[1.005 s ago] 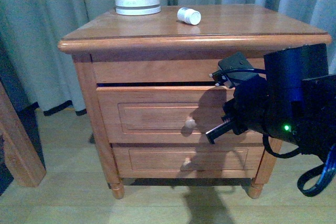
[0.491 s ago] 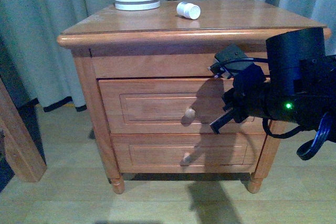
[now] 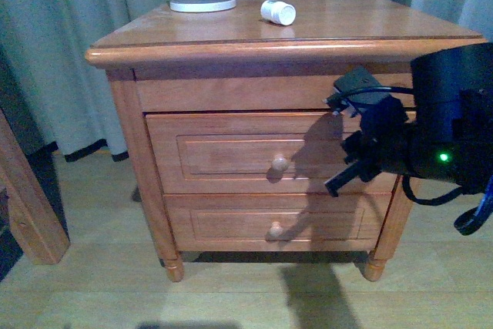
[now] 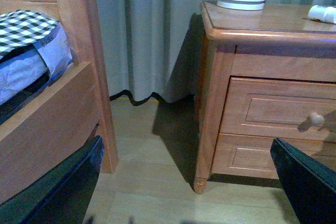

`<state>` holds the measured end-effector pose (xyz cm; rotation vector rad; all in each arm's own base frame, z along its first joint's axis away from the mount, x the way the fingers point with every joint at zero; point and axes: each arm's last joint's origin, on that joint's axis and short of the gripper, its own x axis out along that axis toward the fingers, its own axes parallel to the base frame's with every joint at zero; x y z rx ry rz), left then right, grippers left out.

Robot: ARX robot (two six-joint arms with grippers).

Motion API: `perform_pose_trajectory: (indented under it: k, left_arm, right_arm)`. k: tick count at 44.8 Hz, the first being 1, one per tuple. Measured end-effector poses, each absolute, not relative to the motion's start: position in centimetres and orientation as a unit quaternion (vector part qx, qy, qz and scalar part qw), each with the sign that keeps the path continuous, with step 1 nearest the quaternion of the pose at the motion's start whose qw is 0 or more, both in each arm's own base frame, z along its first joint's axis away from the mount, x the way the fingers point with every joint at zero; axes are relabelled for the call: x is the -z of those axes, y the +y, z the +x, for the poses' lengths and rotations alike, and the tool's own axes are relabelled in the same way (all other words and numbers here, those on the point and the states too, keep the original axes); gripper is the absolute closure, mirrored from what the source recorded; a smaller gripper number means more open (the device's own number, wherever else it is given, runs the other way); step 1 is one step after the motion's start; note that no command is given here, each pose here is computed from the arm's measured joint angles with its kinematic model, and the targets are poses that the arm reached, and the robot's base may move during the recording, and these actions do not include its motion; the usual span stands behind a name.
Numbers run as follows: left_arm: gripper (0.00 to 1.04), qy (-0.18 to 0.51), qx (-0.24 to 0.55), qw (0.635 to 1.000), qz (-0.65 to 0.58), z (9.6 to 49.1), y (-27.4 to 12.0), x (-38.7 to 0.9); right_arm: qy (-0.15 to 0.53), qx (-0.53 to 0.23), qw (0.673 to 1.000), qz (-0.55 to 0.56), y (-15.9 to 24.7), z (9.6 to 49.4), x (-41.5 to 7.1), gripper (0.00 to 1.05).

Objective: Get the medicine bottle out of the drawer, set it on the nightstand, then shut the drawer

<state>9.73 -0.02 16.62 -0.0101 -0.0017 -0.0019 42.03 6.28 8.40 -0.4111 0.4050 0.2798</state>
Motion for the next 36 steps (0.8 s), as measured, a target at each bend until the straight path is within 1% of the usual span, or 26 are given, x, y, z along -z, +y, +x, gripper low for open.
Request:
perform_pose_trajectory:
  k: [7,13,16,17,22,26,28,29,32,33,35,36]
  left_arm:
    - [0.06,-0.001,0.001,1.0,-0.005,9.7,0.0,-16.6]
    - [0.06,-0.001,0.001,1.0,-0.005,9.7,0.0,-16.6]
    - [0.06,-0.001,0.001,1.0,-0.005,9.7,0.0,-16.6]
    - [0.06,-0.001,0.001,1.0,-0.005,9.7,0.0,-16.6]
    - [0.06,-0.001,0.001,1.0,-0.005,9.7,0.0,-16.6]
    - [0.06,-0.001,0.001,1.0,-0.005,9.7,0.0,-16.6]
    - [0.06,-0.001,0.001,1.0,-0.005,9.7,0.0,-16.6]
    - [0.06,-0.001,0.001,1.0,-0.005,9.7,0.0,-16.6]
    - [0.06,-0.001,0.001,1.0,-0.005,9.7,0.0,-16.6]
    - [0.06,-0.001,0.001,1.0,-0.005,9.7,0.0,-16.6]
    - [0.06,-0.001,0.001,1.0,-0.005,9.7,0.0,-16.6]
    - [0.06,-0.001,0.001,1.0,-0.005,9.7,0.0,-16.6]
  right_arm:
    - [0.216,-0.128,0.954,-0.167,5.1,40.0,-9.0,1.01]
    - [0.225,-0.167,0.955,-0.096,6.0,35.3,-11.4,1.01]
    - [0.234,-0.174,0.954,-0.071,6.1,33.6,-12.2,1.01]
    - [0.24,-0.178,0.953,-0.057,5.9,32.5,-12.7,1.01]
    - [0.254,-0.142,0.957,0.016,3.6,28.3,-15.7,1.01]
    - [0.247,-0.117,0.96,0.062,1.5,26.1,-18.0,1.01]
    - [0.236,-0.112,0.962,0.087,0.5,24.9,-19.3,1.01]
    - [0.228,-0.109,0.963,0.095,0.0,24.2,-19.9,0.98]
    - [0.182,-0.087,0.971,0.129,-2.2,21.4,-22.6,0.83]
    - [0.151,-0.067,0.979,0.119,-2.7,20.5,-23.3,0.82]
    - [0.072,-0.023,0.994,0.077,-3.4,18.8,-24.0,0.9]
    - [0.05,-0.016,0.997,0.062,-3.6,18.0,-24.2,0.94]
